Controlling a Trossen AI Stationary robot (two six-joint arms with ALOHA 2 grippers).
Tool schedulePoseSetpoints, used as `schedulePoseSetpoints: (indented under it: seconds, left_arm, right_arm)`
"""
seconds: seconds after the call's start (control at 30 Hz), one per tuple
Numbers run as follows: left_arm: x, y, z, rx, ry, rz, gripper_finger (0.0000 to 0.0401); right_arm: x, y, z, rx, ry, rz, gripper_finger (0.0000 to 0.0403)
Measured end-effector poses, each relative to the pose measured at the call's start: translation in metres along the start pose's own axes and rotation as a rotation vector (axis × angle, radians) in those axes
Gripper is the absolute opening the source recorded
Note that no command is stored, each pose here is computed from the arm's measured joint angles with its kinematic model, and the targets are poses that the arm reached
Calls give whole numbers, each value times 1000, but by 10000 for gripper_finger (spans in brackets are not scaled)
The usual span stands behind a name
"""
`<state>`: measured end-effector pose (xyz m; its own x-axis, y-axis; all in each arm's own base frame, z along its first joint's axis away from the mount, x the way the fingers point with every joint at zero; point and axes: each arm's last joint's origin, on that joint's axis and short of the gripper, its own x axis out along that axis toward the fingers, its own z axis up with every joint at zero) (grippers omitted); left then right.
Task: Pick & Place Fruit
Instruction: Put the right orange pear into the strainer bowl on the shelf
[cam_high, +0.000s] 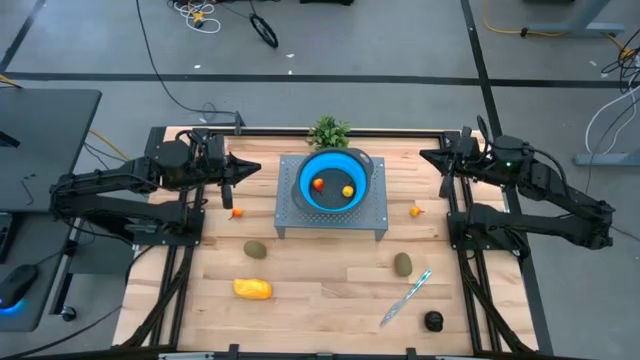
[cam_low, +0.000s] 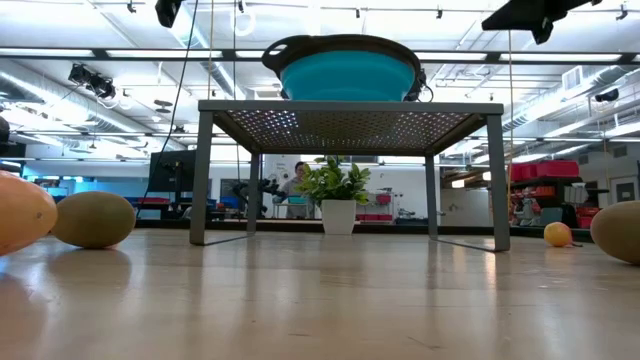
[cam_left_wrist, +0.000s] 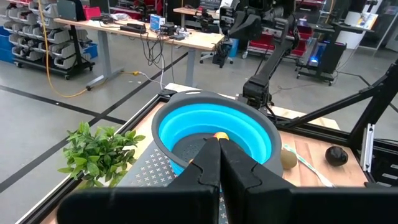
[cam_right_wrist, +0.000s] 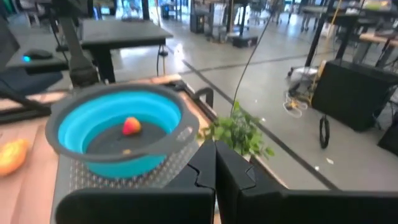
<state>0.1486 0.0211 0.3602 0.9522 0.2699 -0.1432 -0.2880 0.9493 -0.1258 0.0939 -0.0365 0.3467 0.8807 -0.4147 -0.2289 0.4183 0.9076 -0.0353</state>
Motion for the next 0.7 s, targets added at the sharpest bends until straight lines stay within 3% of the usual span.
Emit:
schedulePoseSetpoints:
  seconds: [0.37, 0.7]
  left_arm:
    - [0, 0, 0, 1, 0, 0, 2]
    - [0, 0, 0, 1, 0, 0, 2]
  right_arm:
    - [7, 1, -19, 126, 227, -13, 0]
    - [9, 1, -31, 157, 367, -30, 0]
